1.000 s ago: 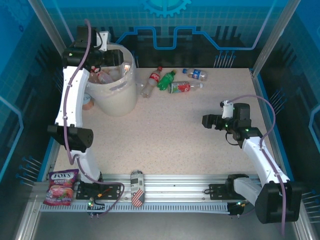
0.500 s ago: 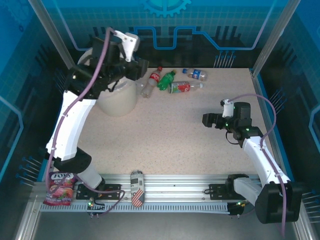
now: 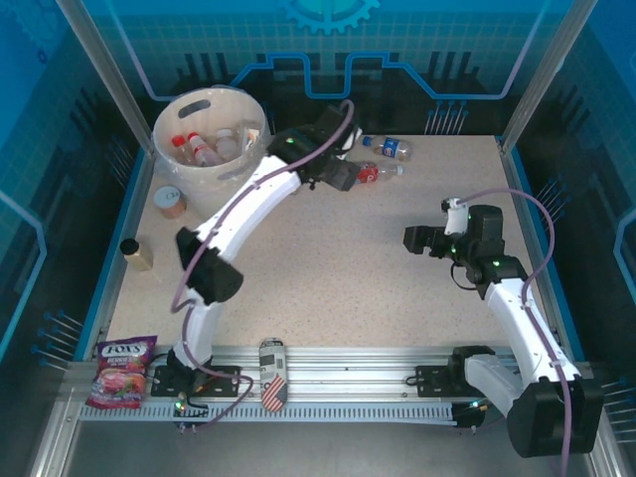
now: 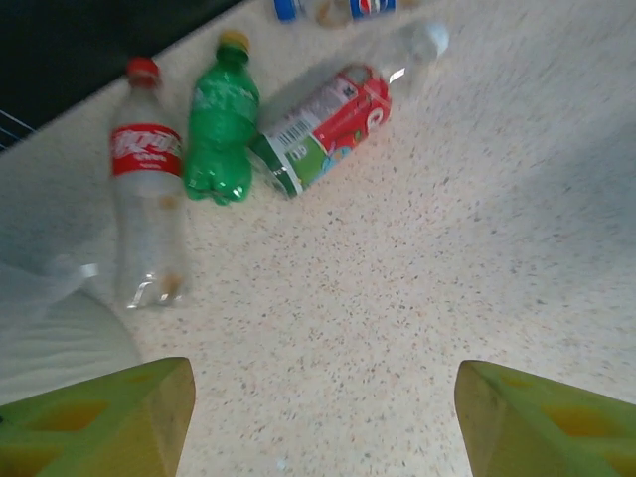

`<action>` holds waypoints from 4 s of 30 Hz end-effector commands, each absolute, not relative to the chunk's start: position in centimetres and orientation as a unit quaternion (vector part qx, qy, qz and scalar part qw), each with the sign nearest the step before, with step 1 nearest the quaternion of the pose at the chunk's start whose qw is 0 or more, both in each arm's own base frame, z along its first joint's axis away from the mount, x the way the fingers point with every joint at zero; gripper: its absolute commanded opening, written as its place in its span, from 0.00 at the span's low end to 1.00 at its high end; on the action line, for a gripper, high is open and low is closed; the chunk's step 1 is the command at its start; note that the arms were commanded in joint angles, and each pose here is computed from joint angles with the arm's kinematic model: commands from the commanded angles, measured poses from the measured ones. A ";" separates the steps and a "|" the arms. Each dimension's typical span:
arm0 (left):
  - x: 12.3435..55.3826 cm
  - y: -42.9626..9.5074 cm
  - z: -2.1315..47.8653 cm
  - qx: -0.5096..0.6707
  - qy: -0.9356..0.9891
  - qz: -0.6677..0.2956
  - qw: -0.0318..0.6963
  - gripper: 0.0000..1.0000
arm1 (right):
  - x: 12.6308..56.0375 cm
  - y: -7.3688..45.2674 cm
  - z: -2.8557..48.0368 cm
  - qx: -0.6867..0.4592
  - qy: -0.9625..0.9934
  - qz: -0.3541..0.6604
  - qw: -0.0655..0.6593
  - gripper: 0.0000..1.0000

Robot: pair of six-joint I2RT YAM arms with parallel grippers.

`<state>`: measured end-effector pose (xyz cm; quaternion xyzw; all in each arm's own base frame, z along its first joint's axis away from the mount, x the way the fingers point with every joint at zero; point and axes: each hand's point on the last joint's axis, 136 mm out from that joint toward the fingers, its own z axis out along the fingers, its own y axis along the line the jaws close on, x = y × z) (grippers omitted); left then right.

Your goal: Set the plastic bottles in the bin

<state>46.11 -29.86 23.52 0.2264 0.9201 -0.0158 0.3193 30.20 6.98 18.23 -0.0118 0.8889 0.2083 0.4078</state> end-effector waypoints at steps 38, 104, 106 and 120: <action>58.1 -17.7 4.3 0.047 0.971 0.037 0.232 0.86 | 28.6 6.4 17.7 -0.013 0.897 0.192 0.398 0.98; 44.6 -23.5 5.9 0.082 0.976 -0.012 0.202 0.95 | 29.1 6.3 17.2 -0.019 0.895 0.188 0.405 0.99; 44.8 -23.6 5.3 0.081 0.976 -0.012 0.200 0.91 | 29.1 6.2 17.2 -0.020 0.895 0.187 0.404 0.99; 44.5 -24.5 6.9 0.110 0.971 -0.014 0.213 0.58 | 29.2 6.4 17.1 -0.018 0.895 0.194 0.401 0.99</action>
